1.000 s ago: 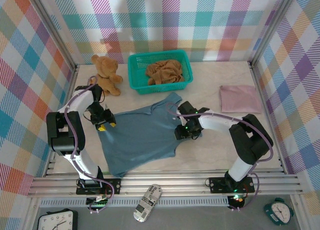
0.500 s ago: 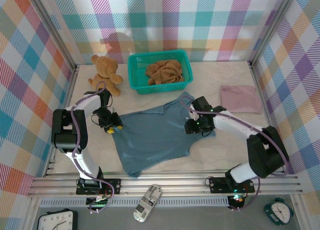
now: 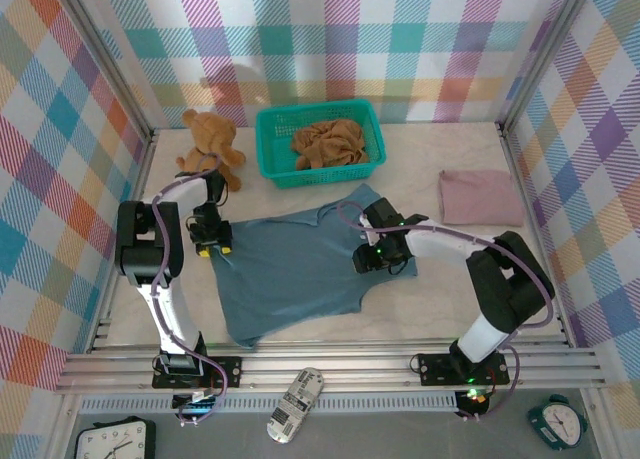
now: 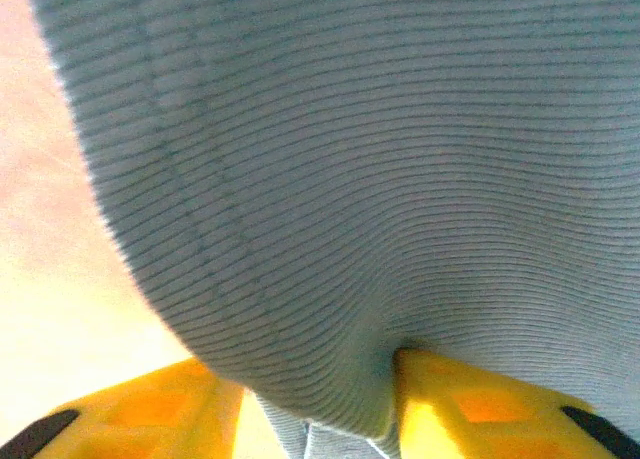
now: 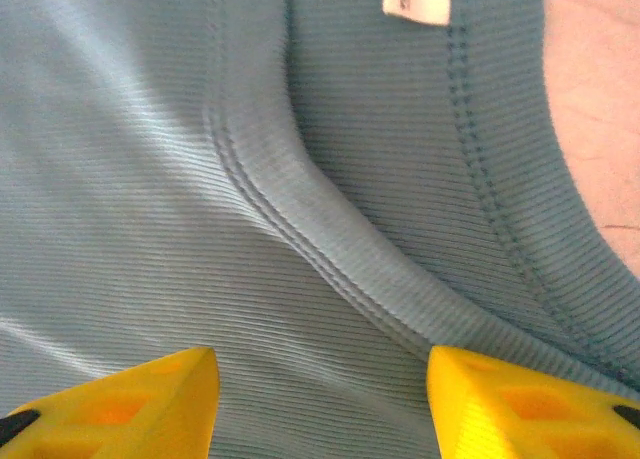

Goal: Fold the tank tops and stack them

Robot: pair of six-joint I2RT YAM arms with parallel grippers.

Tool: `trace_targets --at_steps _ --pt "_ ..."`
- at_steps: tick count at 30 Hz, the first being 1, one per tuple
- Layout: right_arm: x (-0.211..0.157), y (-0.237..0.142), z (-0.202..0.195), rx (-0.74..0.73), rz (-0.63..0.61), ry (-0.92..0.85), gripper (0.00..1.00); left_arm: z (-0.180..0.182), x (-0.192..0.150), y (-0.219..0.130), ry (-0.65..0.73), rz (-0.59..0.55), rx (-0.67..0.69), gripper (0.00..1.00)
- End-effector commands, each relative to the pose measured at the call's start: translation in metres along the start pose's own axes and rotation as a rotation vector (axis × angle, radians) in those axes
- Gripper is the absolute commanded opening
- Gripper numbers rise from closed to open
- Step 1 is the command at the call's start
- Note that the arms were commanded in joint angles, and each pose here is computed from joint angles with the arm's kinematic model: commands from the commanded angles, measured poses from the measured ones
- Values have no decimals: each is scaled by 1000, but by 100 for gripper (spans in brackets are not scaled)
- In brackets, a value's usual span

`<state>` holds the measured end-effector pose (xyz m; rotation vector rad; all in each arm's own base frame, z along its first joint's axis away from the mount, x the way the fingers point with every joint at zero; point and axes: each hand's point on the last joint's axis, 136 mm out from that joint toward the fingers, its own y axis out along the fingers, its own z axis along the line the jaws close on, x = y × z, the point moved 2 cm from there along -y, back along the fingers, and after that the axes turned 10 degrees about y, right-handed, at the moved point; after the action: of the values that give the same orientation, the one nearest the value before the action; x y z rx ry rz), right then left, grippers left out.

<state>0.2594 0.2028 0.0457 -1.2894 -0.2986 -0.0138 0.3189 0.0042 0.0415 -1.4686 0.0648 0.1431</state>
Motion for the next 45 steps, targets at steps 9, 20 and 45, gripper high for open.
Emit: trace_targets --at_steps 9,20,45 --pt "-5 -45 67 291 -103 -484 55 -12 -45 -57 -45 -17 -97 51" --pt "-86 -30 75 340 52 -983 55 -74 -163 -41 -94 109 -209 50" --pt "-84 20 81 185 152 -1116 22 -57 -126 22 -127 82 9 12"
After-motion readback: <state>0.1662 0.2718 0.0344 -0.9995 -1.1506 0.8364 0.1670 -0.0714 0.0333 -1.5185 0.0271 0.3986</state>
